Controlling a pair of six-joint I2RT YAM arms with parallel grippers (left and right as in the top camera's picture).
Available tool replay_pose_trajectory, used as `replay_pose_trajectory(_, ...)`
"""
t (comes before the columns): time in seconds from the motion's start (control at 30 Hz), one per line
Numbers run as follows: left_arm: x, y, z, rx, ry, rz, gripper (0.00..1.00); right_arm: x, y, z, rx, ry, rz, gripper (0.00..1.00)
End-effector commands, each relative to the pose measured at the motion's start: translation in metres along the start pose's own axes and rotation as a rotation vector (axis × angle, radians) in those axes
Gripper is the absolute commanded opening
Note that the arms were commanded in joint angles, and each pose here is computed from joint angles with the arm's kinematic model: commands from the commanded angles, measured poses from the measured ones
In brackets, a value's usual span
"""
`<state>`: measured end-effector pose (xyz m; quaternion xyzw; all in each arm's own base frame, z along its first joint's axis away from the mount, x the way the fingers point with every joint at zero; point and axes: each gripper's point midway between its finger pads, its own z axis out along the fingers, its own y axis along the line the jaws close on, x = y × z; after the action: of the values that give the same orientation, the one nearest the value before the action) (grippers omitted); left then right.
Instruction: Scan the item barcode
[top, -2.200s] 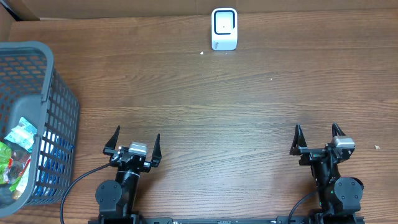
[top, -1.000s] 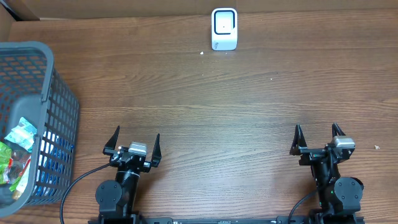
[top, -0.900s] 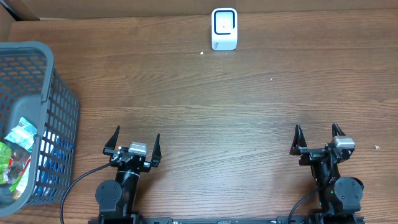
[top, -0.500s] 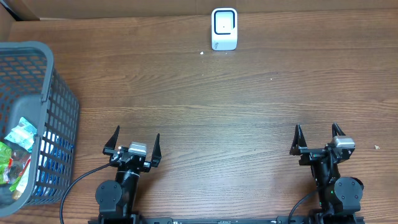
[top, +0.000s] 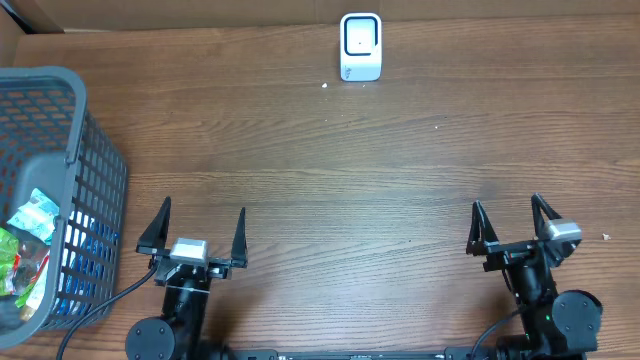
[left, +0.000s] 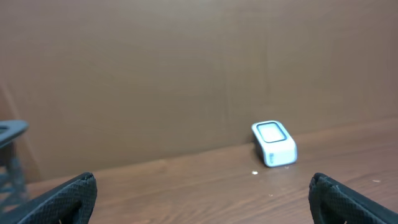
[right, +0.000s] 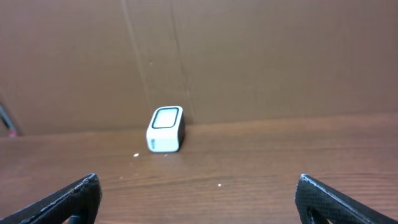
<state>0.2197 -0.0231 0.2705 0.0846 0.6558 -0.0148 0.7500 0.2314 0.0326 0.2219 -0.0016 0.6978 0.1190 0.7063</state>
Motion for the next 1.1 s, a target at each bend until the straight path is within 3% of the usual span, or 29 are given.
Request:
replay_pose_trajectory(0.0,-0.023,-0.014,0.001,0.095,0.000,-0.055,1.00,-0.041,0.010,-0.009,-0.022,-0.048,0.004,1.00)
replay_pose_trajectory(0.2,-0.048,-0.018,0.024,0.161,0.111,-0.089,1.00,-0.076,0.014,0.000,-0.003,0.030,0.003,1.00)
replay_pose_trajectory(0.47,-0.091,-0.014,0.086,0.237,0.354,-0.168,1.00,-0.130,0.023,0.039,0.015,0.294,0.039,1.00)
replay_pose_trajectory(0.6,-0.127,-0.031,0.108,0.396,0.406,-0.223,1.00,-0.146,0.030,0.052,-0.001,0.426,0.050,1.00)
replay_pose_trajectory(0.7,-0.145,-0.050,0.115,0.548,0.417,-0.271,1.00,-0.148,0.032,0.059,-0.014,0.514,0.012,1.00)
replay_pose_trajectory(0.93,-0.121,-0.077,0.107,0.716,0.575,-0.468,1.00,-0.127,0.030,0.071,-0.021,0.627,0.034,1.00)
replay_pose_trajectory(1.07,-0.134,-0.094,0.098,0.875,0.549,-0.519,1.00,-0.124,0.034,0.073,-0.041,0.639,0.043,1.00)
